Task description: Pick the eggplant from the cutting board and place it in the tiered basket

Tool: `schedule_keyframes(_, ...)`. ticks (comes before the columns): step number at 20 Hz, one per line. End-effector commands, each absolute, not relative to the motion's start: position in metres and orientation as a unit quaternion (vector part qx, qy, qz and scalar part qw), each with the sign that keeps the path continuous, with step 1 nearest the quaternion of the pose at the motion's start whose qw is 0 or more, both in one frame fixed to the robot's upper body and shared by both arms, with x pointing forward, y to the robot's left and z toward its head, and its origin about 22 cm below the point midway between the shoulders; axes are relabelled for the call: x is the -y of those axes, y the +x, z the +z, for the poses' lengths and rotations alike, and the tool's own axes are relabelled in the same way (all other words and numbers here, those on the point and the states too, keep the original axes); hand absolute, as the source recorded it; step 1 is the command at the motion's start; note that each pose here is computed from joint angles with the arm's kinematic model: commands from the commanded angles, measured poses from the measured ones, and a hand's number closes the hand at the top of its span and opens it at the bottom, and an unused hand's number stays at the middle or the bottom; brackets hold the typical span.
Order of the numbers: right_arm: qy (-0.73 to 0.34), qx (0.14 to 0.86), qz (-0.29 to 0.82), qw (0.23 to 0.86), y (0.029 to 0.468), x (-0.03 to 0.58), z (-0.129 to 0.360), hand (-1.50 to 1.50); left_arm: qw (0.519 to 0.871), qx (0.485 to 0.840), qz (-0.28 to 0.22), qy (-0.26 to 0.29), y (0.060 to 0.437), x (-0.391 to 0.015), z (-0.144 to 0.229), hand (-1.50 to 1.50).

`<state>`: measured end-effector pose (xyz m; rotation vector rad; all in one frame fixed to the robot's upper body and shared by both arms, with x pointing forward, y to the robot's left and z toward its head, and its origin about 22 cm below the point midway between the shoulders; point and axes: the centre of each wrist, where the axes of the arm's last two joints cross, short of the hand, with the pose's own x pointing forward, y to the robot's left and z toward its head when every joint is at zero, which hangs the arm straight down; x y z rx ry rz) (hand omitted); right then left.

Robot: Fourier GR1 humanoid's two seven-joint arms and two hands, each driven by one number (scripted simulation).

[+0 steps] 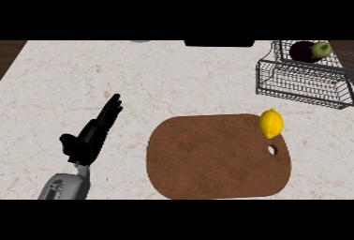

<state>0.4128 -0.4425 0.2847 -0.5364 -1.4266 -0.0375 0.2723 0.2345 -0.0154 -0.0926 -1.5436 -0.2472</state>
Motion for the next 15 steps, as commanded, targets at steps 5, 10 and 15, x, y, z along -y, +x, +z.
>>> schedule_keyframes(5, -0.285, 0.696, -0.161, 0.639, 0.336, 0.539, 0.291, -1.50, 0.703, 0.702, -0.108, -0.041, 0.274, -0.234, -0.013, 0.00)
schedule_keyframes(10, -0.263, 0.710, -0.189, 0.626, 0.282, 0.586, 0.286, -1.50, 0.704, 0.701, -0.108, -0.035, 0.278, -0.232, -0.009, 0.00)
schedule_keyframes(15, -0.285, 0.694, -0.159, 0.642, 0.229, 0.619, 0.288, -1.50, 0.703, 0.700, -0.114, -0.042, 0.271, -0.229, -0.009, 0.00)
